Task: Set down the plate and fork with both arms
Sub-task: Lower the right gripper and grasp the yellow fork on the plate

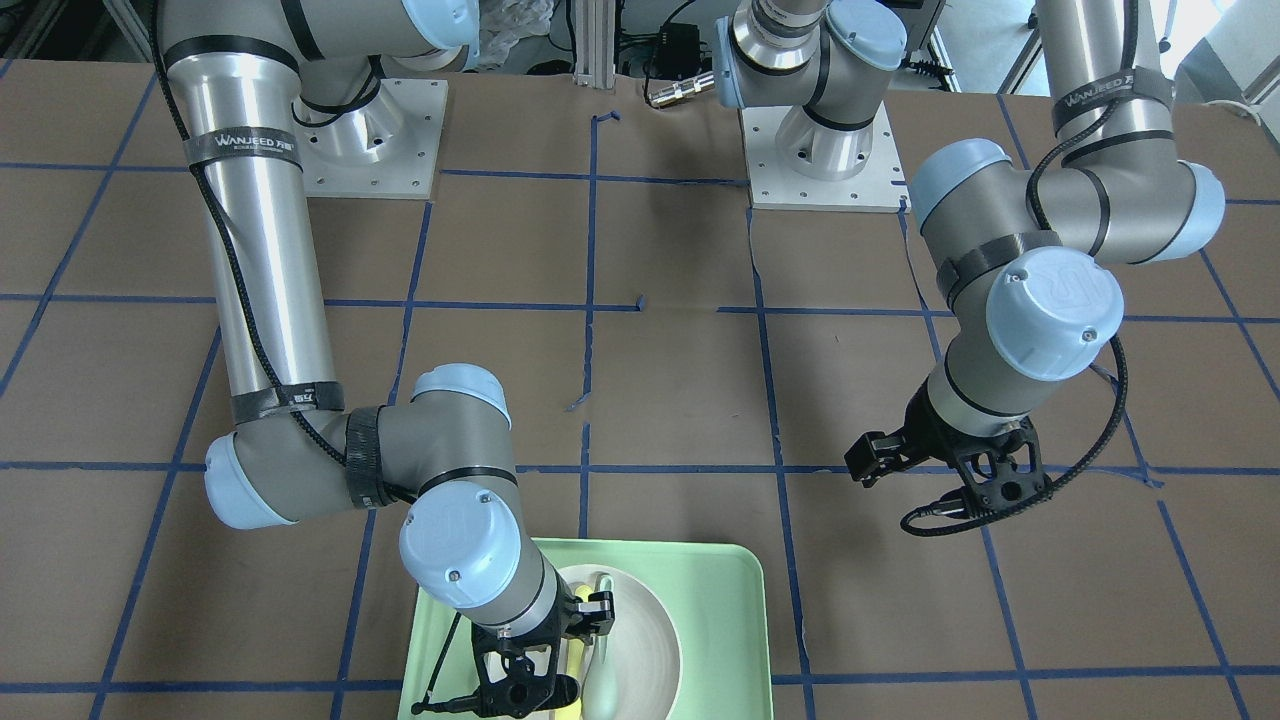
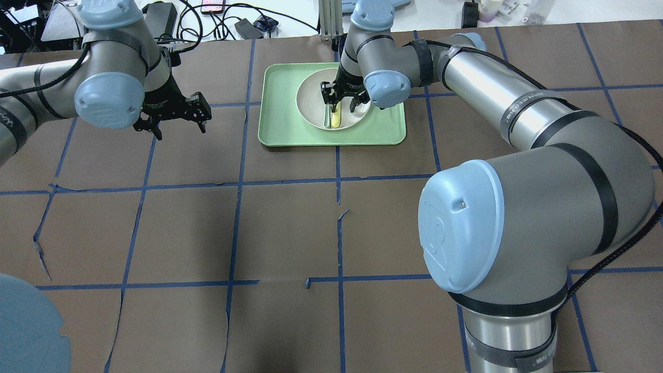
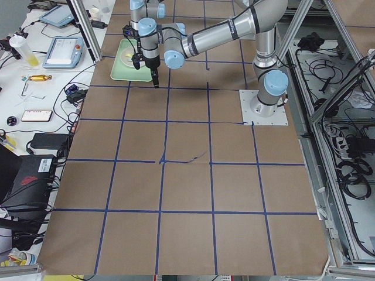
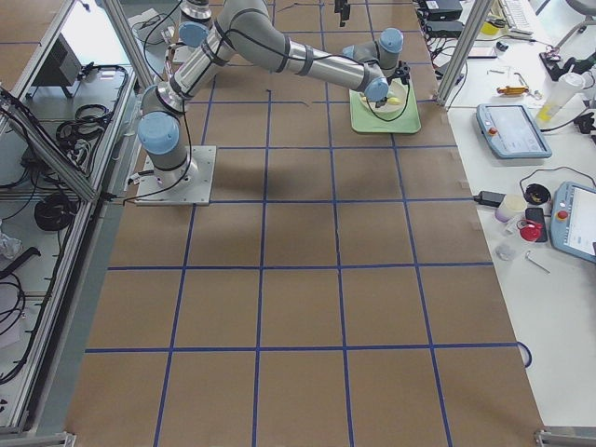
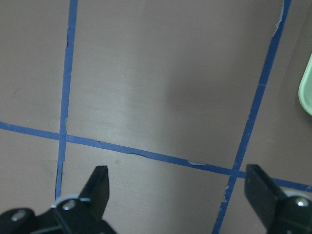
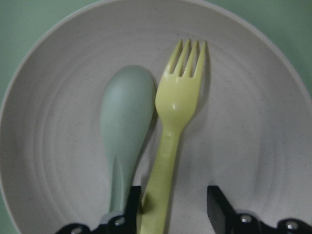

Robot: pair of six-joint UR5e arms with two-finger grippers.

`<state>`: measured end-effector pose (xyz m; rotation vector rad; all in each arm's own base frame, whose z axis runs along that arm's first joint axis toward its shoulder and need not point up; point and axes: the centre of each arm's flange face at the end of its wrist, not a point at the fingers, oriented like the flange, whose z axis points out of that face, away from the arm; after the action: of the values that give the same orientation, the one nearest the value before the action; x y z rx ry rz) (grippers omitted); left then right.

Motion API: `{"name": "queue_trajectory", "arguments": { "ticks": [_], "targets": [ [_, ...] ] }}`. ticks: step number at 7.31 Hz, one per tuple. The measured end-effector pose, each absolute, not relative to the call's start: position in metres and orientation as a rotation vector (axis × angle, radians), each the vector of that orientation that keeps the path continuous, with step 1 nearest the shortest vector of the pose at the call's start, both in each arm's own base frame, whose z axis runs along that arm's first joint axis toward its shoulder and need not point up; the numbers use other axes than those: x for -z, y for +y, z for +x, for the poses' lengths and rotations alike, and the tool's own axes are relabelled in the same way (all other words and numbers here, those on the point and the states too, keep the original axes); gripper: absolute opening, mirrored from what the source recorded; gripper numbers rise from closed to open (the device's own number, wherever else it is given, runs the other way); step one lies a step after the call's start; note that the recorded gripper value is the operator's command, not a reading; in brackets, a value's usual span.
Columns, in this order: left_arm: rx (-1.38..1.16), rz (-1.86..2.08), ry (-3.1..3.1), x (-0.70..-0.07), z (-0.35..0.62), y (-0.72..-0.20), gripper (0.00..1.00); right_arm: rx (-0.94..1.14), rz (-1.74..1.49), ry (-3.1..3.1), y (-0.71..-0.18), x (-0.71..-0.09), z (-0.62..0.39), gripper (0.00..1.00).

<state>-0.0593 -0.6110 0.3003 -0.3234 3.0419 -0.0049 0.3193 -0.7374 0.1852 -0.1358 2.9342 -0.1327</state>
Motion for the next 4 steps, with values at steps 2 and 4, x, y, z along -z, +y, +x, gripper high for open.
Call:
{"name": "queue_trajectory", "arguments": {
  "ticks": [2, 4],
  "targets": [
    [0.053, -0.33, 3.044, -0.2908, -0.0597, -0.6102, 1.0, 0.122, -0.133, 2.935, -0.7379, -0.1792, 0.3196, 0.47],
    [0.067, -0.329, 3.046, -0.2882, -0.0599, -0.6103, 1.0, 0.121, -0.132, 2.939, -0.7382, -0.1778, 0.3193, 0.21]
  ]
}}
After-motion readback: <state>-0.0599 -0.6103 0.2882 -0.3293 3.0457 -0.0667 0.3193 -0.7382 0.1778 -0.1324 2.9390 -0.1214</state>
